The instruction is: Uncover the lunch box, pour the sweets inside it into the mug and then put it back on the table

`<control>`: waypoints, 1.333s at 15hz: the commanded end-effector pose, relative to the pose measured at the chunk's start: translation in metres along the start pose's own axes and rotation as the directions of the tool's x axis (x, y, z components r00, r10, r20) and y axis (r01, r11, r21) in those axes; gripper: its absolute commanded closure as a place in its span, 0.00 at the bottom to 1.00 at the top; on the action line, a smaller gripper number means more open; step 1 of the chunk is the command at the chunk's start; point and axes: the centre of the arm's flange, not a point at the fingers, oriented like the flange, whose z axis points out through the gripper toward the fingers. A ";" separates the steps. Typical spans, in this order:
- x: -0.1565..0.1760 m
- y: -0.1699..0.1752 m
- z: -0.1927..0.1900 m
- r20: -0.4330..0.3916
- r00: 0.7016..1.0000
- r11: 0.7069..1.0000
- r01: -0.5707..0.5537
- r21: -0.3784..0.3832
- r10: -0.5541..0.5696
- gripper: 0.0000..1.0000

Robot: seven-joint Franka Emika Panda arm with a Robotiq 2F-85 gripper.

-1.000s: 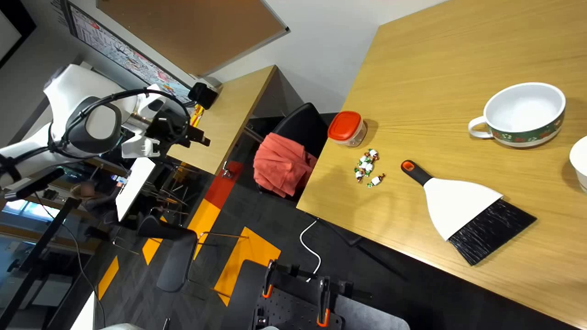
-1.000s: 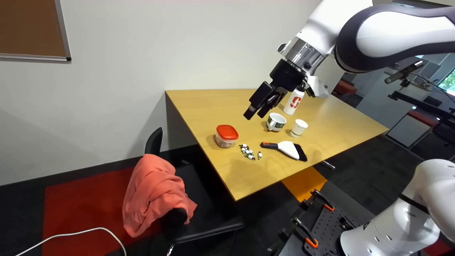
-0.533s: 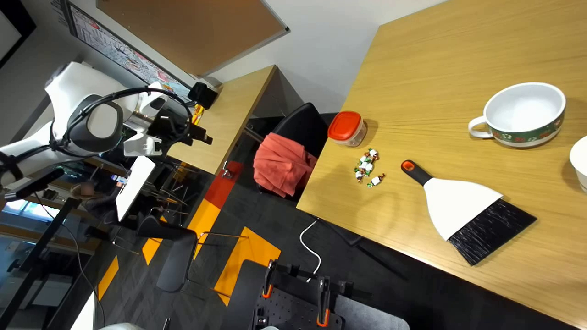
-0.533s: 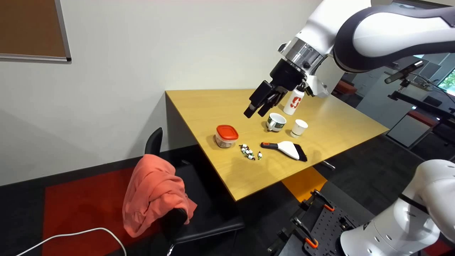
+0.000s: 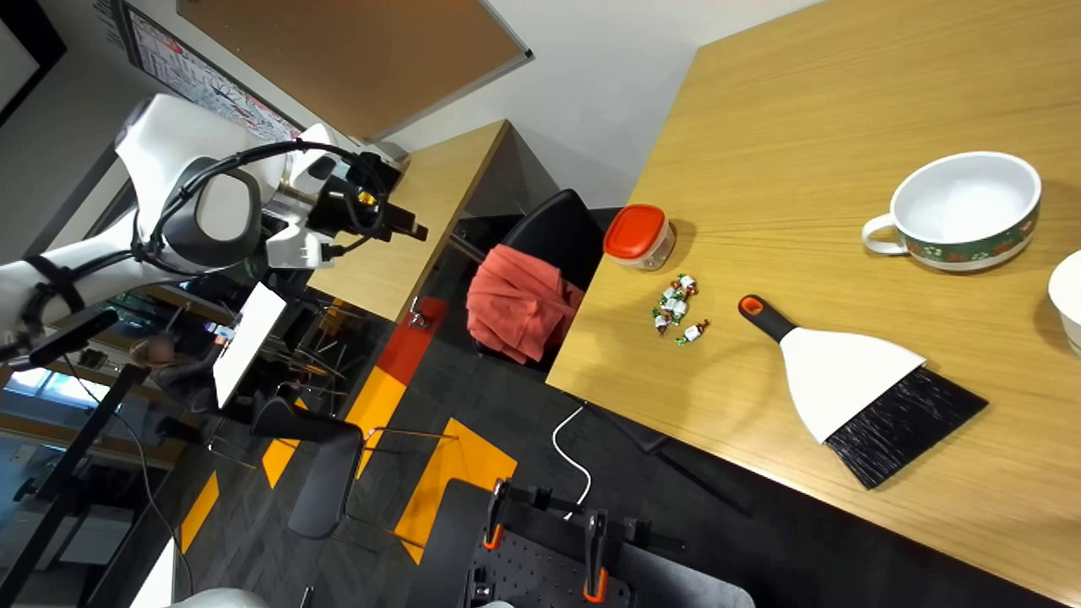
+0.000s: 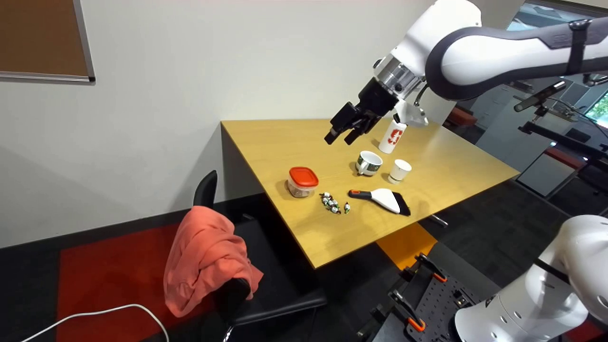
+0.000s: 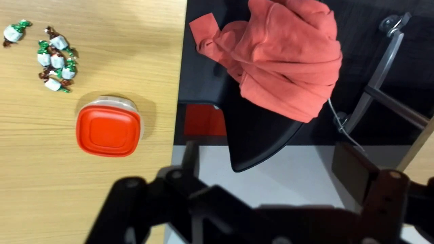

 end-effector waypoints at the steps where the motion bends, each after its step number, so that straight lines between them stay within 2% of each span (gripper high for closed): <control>1: 0.020 0.031 0.015 -0.058 0.995 0.995 -0.079 -0.060 0.076 0.00; 3: 0.030 0.057 0.019 -0.076 0.991 0.990 -0.119 -0.072 0.113 0.00; 7: 0.043 0.113 0.023 -0.073 0.977 0.978 -0.203 -0.050 0.199 0.00; 12: 0.052 0.172 0.029 -0.056 0.955 0.957 -0.289 0.030 0.291 0.00; 17: 0.056 0.217 0.039 -0.029 0.952 0.950 -0.301 0.082 0.304 0.00; 20: 0.053 0.238 0.049 0.031 0.956 0.951 -0.294 0.093 0.292 0.00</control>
